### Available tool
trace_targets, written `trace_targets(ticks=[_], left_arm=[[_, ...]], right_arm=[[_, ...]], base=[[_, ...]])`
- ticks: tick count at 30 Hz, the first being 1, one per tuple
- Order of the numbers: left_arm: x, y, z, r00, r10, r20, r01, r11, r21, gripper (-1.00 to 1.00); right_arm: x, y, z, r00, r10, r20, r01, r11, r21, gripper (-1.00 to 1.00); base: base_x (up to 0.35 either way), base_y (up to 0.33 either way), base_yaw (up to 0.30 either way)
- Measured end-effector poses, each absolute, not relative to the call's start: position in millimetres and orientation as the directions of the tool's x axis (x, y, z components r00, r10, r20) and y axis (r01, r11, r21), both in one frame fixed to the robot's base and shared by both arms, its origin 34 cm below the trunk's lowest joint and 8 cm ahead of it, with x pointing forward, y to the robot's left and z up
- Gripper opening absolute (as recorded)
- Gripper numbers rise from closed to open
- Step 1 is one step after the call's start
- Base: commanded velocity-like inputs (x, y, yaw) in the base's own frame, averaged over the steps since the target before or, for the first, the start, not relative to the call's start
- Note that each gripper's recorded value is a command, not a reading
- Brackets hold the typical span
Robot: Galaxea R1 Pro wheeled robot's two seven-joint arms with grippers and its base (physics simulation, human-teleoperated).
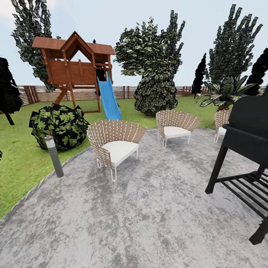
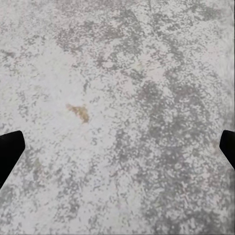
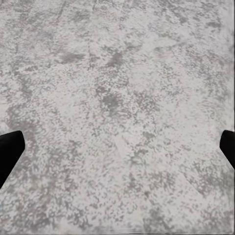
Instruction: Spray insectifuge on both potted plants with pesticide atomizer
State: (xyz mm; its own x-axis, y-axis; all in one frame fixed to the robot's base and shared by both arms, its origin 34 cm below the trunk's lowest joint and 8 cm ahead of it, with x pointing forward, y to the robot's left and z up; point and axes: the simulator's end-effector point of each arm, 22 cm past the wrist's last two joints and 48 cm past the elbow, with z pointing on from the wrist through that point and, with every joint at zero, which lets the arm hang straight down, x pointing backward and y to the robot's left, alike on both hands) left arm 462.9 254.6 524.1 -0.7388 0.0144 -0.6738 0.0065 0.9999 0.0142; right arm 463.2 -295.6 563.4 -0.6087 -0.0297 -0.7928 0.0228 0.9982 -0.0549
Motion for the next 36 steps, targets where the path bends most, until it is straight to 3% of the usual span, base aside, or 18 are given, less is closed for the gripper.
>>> trace_targets(ticks=[4, 36], left_arm=[[463, 254, 524, -0.74, 0.016, -0.673, 0.008, 1.0, 0.014, 1.0], [458, 252, 520, -0.748, 0.022, -0.663, 0.017, 1.0, 0.014, 1.0]], right_arm=[[462, -317, 565, -0.606, 0.012, -0.795, 0.092, 0.994, -0.054, 1.0], [462, -318, 564, -0.608, 0.014, -0.794, 0.095, 0.994, -0.055, 1.0]], base=[[0.0, 0.0, -0.3], [0.0, 0.0, -0.3]])
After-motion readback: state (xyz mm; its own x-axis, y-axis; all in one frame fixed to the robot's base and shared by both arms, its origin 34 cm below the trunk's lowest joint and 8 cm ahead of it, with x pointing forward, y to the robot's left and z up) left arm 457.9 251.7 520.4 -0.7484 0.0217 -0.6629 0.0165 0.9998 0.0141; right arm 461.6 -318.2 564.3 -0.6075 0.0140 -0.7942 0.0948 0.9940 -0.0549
